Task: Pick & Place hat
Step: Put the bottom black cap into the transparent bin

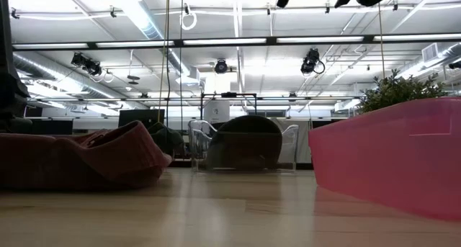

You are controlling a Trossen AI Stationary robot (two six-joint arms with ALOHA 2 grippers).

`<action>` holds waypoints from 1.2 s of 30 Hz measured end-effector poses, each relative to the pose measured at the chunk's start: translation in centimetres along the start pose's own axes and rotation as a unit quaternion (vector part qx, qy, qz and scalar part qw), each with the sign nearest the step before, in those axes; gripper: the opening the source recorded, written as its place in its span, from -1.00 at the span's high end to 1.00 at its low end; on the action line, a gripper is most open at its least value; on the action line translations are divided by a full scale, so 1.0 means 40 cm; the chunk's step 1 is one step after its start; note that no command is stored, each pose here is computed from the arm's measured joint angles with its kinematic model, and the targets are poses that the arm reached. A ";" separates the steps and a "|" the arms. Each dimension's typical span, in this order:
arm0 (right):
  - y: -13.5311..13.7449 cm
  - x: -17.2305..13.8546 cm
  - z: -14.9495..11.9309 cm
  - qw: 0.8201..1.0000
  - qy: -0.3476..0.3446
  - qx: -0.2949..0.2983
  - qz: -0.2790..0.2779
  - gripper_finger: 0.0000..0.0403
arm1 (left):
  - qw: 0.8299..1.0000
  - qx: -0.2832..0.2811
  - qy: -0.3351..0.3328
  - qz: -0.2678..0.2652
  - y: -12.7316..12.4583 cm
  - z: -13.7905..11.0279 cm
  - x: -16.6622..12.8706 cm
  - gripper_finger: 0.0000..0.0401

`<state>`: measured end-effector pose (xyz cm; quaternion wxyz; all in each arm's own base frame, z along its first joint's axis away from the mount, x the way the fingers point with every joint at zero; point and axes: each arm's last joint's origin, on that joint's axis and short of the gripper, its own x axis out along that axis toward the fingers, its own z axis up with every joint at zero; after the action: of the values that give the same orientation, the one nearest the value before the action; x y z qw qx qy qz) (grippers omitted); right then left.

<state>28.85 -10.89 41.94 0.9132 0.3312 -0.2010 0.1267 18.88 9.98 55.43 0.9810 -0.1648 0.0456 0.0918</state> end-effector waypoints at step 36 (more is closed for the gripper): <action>0.181 -0.063 0.083 0.985 -0.037 0.094 0.143 0.99 | 0.918 0.391 0.064 -0.019 -0.058 -0.056 0.080 -0.13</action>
<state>23.03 -7.90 47.15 0.8424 0.3877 -0.2671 0.2620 22.31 7.61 53.65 0.9637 0.2258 0.1373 0.0376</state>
